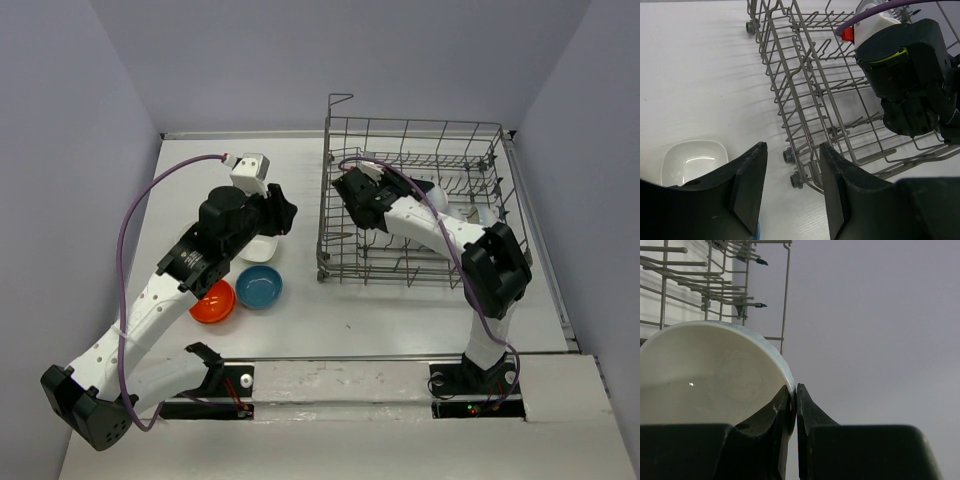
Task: Load the bowls into the dish rack
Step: Insert the bowl into the dish rack.
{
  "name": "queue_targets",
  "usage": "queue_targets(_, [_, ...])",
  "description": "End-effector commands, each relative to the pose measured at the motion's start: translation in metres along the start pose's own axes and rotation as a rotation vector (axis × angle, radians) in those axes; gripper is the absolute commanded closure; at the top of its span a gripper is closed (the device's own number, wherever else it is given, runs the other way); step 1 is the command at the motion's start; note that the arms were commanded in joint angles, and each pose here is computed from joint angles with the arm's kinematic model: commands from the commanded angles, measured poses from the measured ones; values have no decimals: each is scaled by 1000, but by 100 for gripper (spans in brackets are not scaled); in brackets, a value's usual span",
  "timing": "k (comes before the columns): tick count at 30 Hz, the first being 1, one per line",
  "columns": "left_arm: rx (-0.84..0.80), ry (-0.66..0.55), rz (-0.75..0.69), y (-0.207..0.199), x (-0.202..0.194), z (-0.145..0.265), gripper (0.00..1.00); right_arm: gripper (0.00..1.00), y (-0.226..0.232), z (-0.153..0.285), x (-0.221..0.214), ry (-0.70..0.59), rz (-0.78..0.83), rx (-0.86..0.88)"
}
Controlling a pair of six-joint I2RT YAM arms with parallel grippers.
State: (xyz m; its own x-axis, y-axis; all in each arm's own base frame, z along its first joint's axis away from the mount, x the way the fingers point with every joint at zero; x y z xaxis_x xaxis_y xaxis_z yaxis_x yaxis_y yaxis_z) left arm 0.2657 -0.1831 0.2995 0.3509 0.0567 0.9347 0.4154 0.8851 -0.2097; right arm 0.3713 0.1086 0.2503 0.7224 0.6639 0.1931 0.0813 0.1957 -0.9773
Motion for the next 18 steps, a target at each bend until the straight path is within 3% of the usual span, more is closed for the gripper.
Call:
queue_targets(1, [-28,-39,7,-3,6,0,44,99,-41,15,-18,116,6,-288])
queue_targets(18, [-30,-33,10,-3,3,-1,44,99,-23,13,-22,110,77,-281])
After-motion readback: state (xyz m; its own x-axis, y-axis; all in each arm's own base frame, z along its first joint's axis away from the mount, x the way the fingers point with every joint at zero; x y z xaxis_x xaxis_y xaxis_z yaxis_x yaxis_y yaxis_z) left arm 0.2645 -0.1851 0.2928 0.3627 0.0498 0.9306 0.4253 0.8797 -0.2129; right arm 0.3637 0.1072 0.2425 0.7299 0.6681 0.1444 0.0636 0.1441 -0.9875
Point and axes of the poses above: each gripper's point midway between its finger pads, its own z axis back along the fingers, its own y axis along the line the jaws close on, x = y × z, the point moved 2 cm from there along z, back along the fingers, and after that the axes turned 6 degrees about -z, right-handed, at the moved point
